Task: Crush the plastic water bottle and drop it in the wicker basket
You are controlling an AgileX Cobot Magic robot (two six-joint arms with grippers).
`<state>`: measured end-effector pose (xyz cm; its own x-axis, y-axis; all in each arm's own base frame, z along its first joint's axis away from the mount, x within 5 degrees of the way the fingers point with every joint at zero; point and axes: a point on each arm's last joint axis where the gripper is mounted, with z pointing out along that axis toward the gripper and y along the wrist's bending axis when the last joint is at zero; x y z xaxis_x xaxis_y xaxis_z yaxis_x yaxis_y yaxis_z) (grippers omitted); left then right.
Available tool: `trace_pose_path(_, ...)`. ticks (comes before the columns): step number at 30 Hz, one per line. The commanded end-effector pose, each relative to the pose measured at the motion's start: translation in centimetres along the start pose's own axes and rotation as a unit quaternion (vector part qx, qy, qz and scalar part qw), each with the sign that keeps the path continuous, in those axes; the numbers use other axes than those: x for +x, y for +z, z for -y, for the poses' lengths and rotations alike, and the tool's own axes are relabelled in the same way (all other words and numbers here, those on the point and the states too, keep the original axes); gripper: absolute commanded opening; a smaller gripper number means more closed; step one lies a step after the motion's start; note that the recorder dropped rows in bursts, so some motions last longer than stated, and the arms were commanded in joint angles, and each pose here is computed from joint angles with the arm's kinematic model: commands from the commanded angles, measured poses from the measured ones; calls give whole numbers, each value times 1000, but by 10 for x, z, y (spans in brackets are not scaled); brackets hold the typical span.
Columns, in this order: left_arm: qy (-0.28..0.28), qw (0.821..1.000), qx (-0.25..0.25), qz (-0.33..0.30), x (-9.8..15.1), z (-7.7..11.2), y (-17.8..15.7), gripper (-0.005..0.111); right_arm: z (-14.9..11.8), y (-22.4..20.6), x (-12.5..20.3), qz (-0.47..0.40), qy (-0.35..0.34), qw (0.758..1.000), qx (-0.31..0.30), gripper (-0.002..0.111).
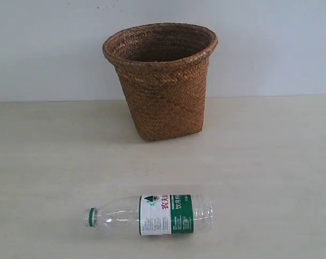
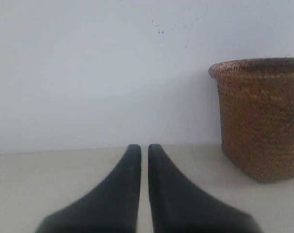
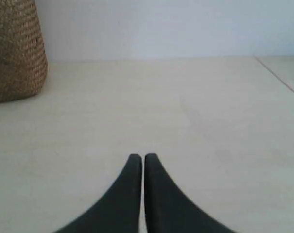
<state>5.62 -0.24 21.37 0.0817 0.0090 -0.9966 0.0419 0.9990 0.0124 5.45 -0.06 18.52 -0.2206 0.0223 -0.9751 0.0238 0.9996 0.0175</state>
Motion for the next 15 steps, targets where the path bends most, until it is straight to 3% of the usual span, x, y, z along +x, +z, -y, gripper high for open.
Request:
trace_pose_path(1,-44,998,-4,41,-6,-1,0,4,1,-1,-15,81,-8,997,5,0)
trace_pose_path(5,-78,995,-7,69,-11,-2,-1,4,1,-6,-30,170,13,985,4,0)
trace_pose_path(11,-202,970,-4,135,-23,-6,-3,4,2,-15,-50,285,110,952,-23,0)
trace_pose_path(15,-207,968,-3,144,-29,-6,-4,4,1,-21,-65,284,109,952,-25,0)
